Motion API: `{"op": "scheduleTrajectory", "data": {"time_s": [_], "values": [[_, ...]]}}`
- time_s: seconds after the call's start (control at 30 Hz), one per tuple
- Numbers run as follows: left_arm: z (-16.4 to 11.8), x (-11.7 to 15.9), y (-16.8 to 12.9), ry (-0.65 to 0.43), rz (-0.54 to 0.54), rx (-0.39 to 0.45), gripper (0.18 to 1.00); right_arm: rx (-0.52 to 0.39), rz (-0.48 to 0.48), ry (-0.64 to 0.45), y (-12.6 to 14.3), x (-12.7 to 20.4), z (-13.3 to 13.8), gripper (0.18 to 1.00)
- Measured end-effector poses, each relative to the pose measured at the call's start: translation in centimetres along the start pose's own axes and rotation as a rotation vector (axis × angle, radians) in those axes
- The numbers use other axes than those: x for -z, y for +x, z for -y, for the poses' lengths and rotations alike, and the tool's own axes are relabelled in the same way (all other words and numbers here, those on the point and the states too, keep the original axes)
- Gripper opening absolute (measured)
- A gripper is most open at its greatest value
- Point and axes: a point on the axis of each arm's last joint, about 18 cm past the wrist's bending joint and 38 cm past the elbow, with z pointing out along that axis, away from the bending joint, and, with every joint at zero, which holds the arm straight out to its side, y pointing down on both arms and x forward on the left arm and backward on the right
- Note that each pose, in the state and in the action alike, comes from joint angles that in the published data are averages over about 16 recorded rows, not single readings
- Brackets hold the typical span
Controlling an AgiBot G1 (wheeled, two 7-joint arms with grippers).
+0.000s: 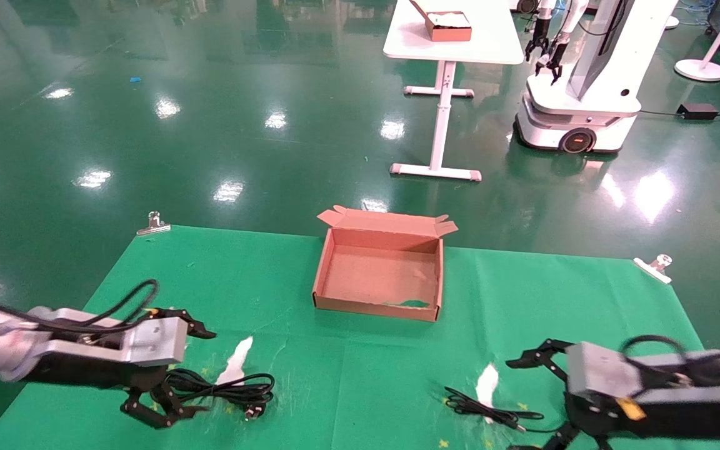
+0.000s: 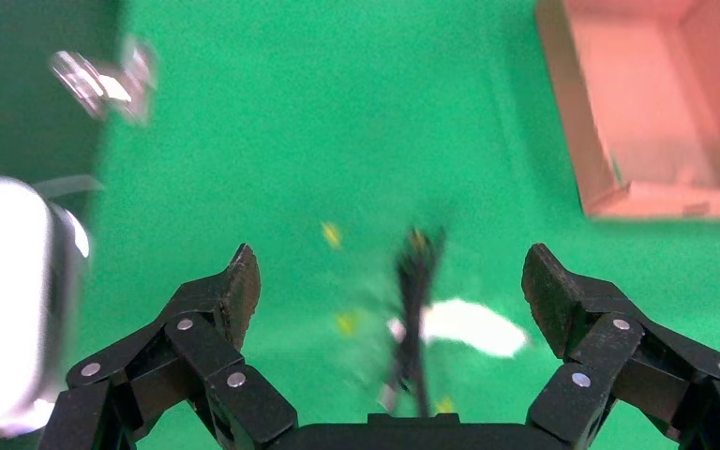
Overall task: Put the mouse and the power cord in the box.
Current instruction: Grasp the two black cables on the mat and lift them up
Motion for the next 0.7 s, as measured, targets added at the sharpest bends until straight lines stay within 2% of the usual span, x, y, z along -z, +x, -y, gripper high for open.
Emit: {"op": "scheduleTrajectory", "data": {"time_s": [0.13, 0.3, 0.7], "values": [[-1.6, -1.8, -0.8, -0.104, -0.012, -0.034, 1.000, 0.028, 0.002, -0.094, 1.0, -1.8, -1.9, 1.001], [-3.0, -3.7, -1.1, -0.186, -0.029, -0.065, 1.000, 0.048, 0.006, -0.169, 1.7, -3.8, -3.6, 1.001], [-5.1, -5.5, -1.1, -0.272, -0.030, -0.113, 1.000, 0.076, -0.005, -0.241, 2.4, -5.4, -5.4, 1.001]]}}
